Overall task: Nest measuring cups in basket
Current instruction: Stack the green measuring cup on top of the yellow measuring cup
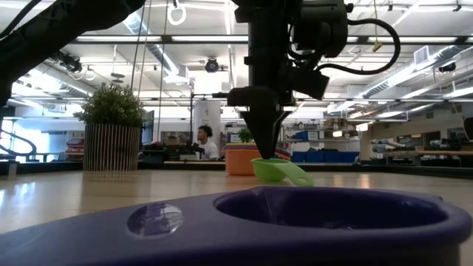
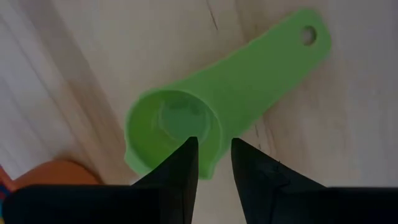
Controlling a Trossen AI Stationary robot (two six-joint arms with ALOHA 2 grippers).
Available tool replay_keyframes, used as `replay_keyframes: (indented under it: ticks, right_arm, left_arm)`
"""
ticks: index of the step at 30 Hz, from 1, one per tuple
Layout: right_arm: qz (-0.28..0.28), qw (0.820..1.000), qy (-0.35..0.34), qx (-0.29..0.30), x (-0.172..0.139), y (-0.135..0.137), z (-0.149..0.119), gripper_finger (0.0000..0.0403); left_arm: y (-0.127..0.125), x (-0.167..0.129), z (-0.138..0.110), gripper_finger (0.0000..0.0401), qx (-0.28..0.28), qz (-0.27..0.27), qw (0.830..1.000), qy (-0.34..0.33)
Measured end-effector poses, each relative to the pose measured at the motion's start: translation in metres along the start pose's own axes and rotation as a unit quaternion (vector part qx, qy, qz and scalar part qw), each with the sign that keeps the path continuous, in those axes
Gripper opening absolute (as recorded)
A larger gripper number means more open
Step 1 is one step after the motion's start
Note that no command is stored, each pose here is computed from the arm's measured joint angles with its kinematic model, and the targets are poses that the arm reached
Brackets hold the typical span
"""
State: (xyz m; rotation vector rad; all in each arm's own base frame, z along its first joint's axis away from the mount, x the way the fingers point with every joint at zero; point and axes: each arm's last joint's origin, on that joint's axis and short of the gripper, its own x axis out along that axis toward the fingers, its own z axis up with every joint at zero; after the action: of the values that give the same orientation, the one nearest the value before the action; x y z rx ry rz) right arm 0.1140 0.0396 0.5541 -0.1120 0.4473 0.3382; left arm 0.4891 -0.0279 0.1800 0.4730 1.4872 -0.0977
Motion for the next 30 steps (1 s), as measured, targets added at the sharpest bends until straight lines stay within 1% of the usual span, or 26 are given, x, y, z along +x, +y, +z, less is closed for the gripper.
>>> replay_keyframes:
  ticks: [9,21,30]
  right_arm:
    - [0.000,1.000,0.000,-0.009,0.0000,0.0000,0.0000,0.0007]
    - [0.000,1.000,0.008,-0.009,0.0000,0.0001,-0.0015,0.0007]
    - [0.000,1.000,0.009,-0.014,-0.0002,0.0001,-0.0018,0.0007]
  left_arm:
    - [-0.0014,0.0000,-0.0001,0.0102,-0.003,-0.028,1.000,-0.006]
    - [0.0064,0.0019,-0.0016,0.0102,-0.013,-0.024,1.000,-0.009]
    - [0.0036,0.0013,-0.0022,0.0102,-0.013,-0.029,0.999,-0.003]
